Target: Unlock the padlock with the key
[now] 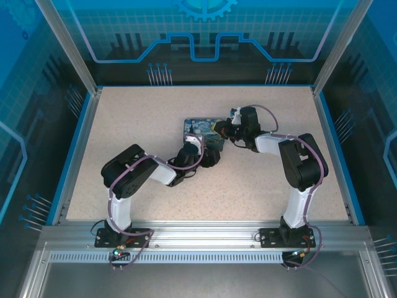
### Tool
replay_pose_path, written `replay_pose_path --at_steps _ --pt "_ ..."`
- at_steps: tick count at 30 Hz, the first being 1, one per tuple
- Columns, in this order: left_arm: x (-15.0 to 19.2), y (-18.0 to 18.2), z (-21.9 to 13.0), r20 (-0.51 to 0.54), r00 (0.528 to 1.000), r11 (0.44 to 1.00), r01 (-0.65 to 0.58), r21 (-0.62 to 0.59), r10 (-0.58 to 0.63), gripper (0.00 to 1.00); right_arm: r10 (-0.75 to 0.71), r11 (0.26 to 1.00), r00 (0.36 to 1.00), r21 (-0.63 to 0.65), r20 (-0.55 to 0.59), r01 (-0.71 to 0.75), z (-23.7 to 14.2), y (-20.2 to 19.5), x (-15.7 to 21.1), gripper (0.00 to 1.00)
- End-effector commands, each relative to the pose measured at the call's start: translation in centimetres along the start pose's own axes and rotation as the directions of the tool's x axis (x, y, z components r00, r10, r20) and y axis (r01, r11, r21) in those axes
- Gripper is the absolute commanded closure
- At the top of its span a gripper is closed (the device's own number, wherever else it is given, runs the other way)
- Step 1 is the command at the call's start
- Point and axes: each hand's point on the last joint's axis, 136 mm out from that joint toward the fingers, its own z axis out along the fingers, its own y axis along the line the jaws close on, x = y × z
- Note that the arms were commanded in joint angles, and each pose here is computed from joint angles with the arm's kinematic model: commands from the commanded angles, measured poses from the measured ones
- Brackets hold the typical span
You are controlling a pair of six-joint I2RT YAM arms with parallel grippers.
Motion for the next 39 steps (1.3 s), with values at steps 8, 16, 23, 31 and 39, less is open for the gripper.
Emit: replay_pose_path --at_steps 8,16,23,31,39 --pt "-3.0 -2.0 -1.0 0.111 0.992 0.994 0.048 0.101 -0.059 0.31 0.062 0.995 0.997 0.081 -0.049 -0.058 0.5 -2.8 1.5 1.0" --pt "-3.6 -2.0 -1.2 0.138 0.981 0.982 0.117 0.146 -0.138 0.36 0.059 0.995 0.997 0.087 -0.053 -0.055 0.5 -2.9 1.6 1.0" --pt "-3.3 -2.0 -1.8 0.151 0.965 0.963 0.186 0.194 -0.217 0.39 0.06 0.995 0.997 0.086 -0.055 -0.055 0.6 -2.9 1.6 1.0" --pt "-1.9 -1.1 -1.4 0.112 0.965 0.961 0.218 0.17 -0.239 0.39 0.066 0.994 0.996 0.086 -0.057 -0.061 0.8 -3.0 1.6 1.0" --pt "-0.5 0.4 -0.4 0.056 0.97 0.97 0.234 0.072 -0.238 0.4 0.064 0.995 0.997 0.079 -0.052 -0.06 0.8 -2.8 1.5 1.0"
